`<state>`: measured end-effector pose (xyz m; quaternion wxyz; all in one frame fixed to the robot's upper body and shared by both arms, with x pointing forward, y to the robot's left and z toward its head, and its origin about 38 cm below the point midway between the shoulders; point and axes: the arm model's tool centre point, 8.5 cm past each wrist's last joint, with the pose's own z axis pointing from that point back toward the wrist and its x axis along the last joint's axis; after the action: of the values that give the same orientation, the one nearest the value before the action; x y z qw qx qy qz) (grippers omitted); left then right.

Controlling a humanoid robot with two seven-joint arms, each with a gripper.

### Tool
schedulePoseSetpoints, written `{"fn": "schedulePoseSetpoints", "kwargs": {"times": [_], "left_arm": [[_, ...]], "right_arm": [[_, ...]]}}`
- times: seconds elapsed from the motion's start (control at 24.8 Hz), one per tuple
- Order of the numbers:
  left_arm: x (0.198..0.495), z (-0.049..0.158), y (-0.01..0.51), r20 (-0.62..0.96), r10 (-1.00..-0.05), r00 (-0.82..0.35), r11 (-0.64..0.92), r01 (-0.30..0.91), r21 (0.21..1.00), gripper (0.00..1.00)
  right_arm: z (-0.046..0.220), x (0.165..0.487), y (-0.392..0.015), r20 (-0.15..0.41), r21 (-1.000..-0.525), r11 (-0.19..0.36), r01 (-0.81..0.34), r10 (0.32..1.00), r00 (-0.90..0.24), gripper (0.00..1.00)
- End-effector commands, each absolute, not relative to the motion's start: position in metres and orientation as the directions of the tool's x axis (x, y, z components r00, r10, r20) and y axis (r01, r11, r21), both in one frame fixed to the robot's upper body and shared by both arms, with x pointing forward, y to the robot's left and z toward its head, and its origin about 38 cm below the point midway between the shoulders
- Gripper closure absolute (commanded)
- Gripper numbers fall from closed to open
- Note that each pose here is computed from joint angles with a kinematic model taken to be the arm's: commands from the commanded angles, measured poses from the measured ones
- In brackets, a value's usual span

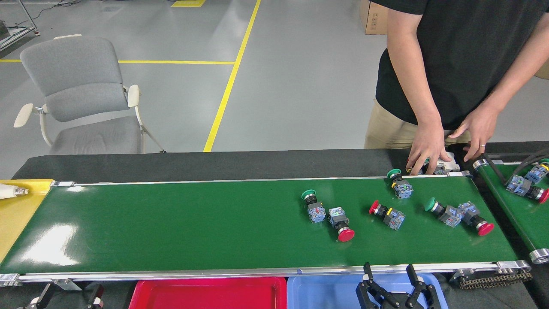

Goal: Pick switch part from conveyor to tray

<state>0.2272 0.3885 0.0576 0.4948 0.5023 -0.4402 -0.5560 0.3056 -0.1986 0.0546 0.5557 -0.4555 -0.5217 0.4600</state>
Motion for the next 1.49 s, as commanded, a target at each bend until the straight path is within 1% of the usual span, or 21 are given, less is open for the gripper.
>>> {"fn": "schedulePoseSetpoints", "kwargs": {"times": [0.0,0.04,0.12,0.28,0.32,0.36,0.44,0.48,0.52,0.6,0.73,0.85,0.93,1.05,1.13,1.17,1.21,1.25,1.29,1.37,1.45], "left_arm": [[0.232,0.065,0.391,-0.138,-0.990,-0.008,-0.138,0.087,0.987,0.00],[0.232,0.065,0.391,-0.138,-0.990,-0.008,-0.138,0.086,0.987,0.00],[0.233,0.066,0.391,-0.138,-0.990,-0.008,-0.138,0.084,0.987,0.00],[0.233,0.065,0.391,-0.140,-0.990,-0.008,-0.140,0.086,0.986,0.00],[0.233,0.065,0.391,-0.140,-0.990,-0.008,-0.140,0.085,0.986,0.00],[0.233,0.065,0.391,-0.140,-0.990,-0.008,-0.140,0.085,0.986,0.00],[0.234,0.066,0.391,-0.140,-0.990,-0.008,-0.140,0.083,0.987,0.00],[0.233,0.065,0.391,-0.140,-0.990,-0.008,-0.140,0.085,0.986,0.00],[0.233,0.065,0.391,-0.140,-0.990,-0.008,-0.140,0.085,0.986,0.00],[0.233,0.066,0.391,-0.141,-0.990,-0.008,-0.142,0.085,0.986,0.00],[0.233,0.065,0.391,-0.140,-0.990,-0.006,-0.140,0.085,0.986,0.00],[0.233,0.065,0.391,-0.140,-0.990,-0.008,-0.140,0.086,0.986,0.00],[0.233,0.065,0.391,-0.140,-0.990,-0.006,-0.140,0.086,0.986,0.00],[0.233,0.065,0.391,-0.140,-0.990,-0.006,-0.140,0.086,0.986,0.00],[0.232,0.065,0.391,-0.141,-0.990,-0.007,-0.141,0.087,0.986,0.00],[0.232,0.065,0.391,-0.141,-0.990,-0.007,-0.141,0.087,0.986,0.00],[0.232,0.065,0.391,-0.139,-0.990,-0.006,-0.139,0.086,0.987,0.00],[0.233,0.066,0.391,-0.140,-0.990,-0.008,-0.140,0.085,0.987,0.00],[0.234,0.067,0.390,-0.140,-0.990,-0.010,-0.140,0.080,0.987,0.00],[0.235,0.067,0.386,-0.138,-0.990,-0.020,-0.139,0.077,0.987,0.00],[0.246,0.066,0.366,-0.120,-0.990,-0.070,-0.124,0.062,0.990,0.00]], "right_arm": [[0.059,0.321,-0.179,0.162,-0.984,0.160,-0.074,0.987,-0.018,0.01],[0.059,0.330,-0.164,0.151,-0.985,0.145,-0.094,0.987,-0.059,0.01],[0.058,0.347,-0.144,0.143,-0.984,0.132,-0.116,0.986,-0.090,0.01],[0.061,0.383,-0.119,0.132,-0.982,0.122,-0.147,0.989,-0.061,0.02],[0.059,0.390,-0.115,0.123,-0.980,0.112,-0.165,0.991,-0.058,0.11],[0.056,0.393,-0.111,0.114,-0.978,0.100,-0.182,0.991,-0.064,0.23],[0.055,0.400,-0.101,0.093,-0.978,0.073,-0.197,0.991,-0.097,0.58],[0.054,0.402,-0.098,0.088,-0.978,0.065,-0.200,0.990,-0.107,0.72],[0.054,0.401,-0.096,0.084,-0.977,0.059,-0.203,0.990,-0.116,0.80],[0.053,0.400,-0.093,0.083,-0.976,0.055,-0.211,0.988,-0.129,0.91],[0.055,0.396,-0.083,0.081,-0.978,0.046,-0.205,0.983,-0.167,0.97],[0.055,0.391,-0.072,0.078,-0.979,0.034,-0.200,0.974,-0.215,0.98],[0.064,0.385,-0.061,0.081,-0.984,0.038,-0.173,0.965,-0.249,0.98],[0.085,0.361,-0.032,0.079,-0.993,0.041,-0.115,0.932,-0.353,0.98],[0.093,0.331,-0.006,0.055,-0.997,0.021,-0.079,0.879,-0.473,0.96],[0.092,0.315,0.005,0.041,-0.998,0.006,-0.068,0.846,-0.532,0.87],[0.090,0.299,0.013,0.026,-0.998,-0.011,-0.058,0.809,-0.587,0.57],[0.087,0.288,0.022,0.010,-0.998,-0.030,-0.054,0.783,-0.623,0.05],[0.084,0.280,0.029,0.007,-0.998,-0.039,-0.056,0.762,-0.648,0.00],[0.083,0.276,0.032,0.006,-0.997,-0.042,-0.058,0.754,-0.657,0.00],[0.083,0.276,0.031,0.008,-0.997,-0.040,-0.059,0.755,-0.656,0.00]]}}
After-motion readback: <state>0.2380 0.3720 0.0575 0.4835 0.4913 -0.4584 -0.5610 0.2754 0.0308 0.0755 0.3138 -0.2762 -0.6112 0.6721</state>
